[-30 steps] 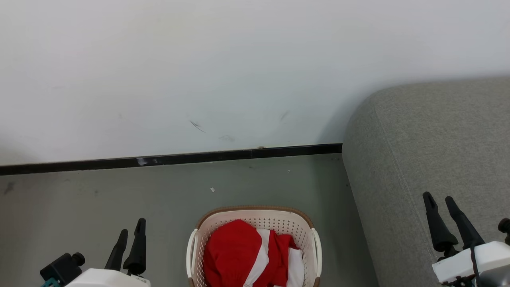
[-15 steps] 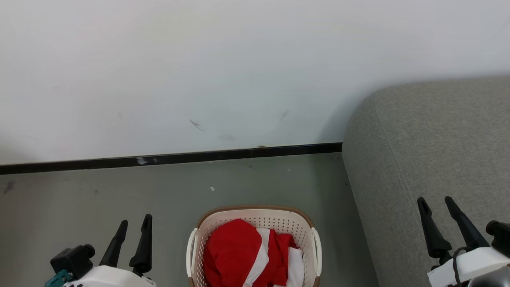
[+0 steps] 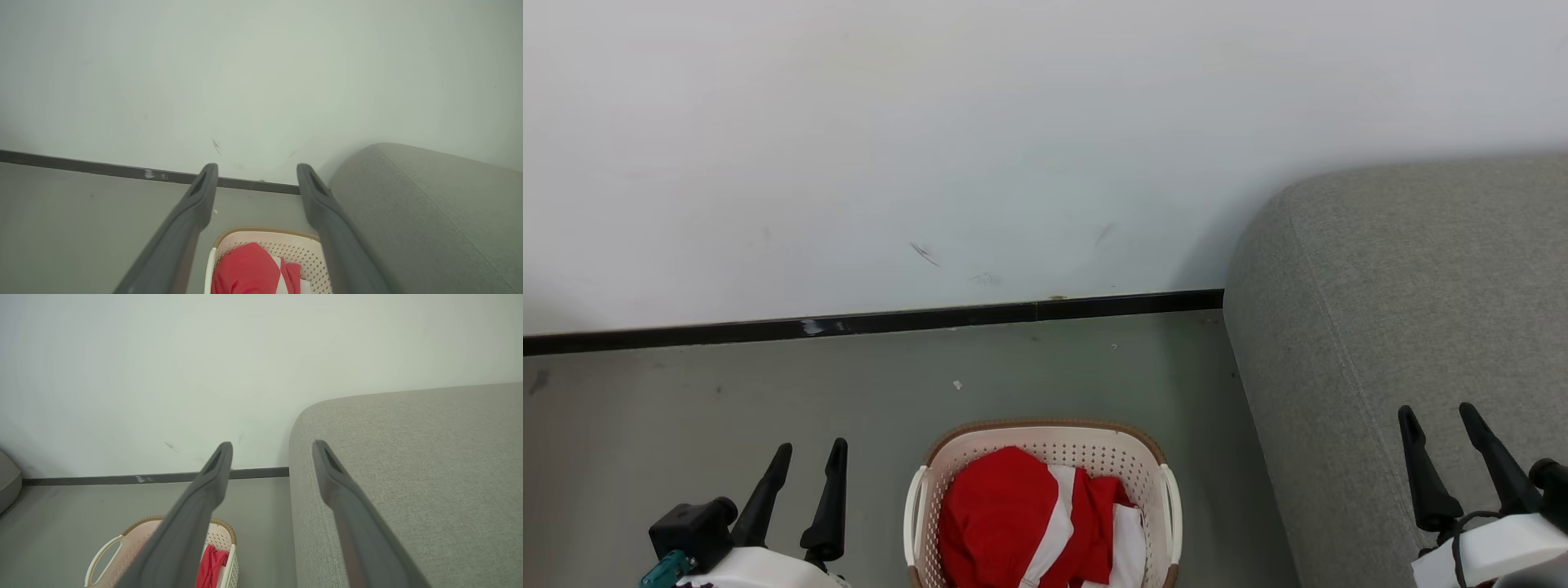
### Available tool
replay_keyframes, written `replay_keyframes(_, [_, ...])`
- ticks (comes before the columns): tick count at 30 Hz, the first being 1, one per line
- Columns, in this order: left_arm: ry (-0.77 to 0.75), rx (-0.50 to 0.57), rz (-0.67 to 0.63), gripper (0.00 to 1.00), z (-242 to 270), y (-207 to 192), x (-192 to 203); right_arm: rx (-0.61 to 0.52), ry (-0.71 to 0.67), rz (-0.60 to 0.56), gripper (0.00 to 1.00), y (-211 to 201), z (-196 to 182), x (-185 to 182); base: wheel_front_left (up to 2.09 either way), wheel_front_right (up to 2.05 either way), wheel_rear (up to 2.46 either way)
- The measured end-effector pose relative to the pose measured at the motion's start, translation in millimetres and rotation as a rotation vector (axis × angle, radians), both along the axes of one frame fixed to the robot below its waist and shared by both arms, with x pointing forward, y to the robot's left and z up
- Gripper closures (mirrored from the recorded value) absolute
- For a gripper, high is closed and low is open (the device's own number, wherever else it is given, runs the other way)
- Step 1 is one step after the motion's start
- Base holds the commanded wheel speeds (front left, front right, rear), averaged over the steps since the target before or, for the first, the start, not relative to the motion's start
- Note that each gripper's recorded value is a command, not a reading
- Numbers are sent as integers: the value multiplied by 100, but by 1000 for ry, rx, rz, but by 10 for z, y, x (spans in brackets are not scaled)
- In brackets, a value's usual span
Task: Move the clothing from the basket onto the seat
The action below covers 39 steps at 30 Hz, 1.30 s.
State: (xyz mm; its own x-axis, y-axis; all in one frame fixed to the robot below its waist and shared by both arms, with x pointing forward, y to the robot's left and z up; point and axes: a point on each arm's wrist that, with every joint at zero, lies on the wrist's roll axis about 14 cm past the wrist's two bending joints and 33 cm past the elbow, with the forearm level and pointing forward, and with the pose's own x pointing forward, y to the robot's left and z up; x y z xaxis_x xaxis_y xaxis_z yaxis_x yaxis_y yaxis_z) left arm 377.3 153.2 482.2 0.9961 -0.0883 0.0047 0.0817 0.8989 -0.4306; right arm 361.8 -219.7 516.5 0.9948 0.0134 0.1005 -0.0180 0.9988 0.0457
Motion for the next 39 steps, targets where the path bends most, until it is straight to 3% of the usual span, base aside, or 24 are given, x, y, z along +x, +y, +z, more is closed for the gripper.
replay_keyframes(39, [-1,21,-20,0,-7,-91,-3,28,48,-14,0,29,-169,-57,0,0,0])
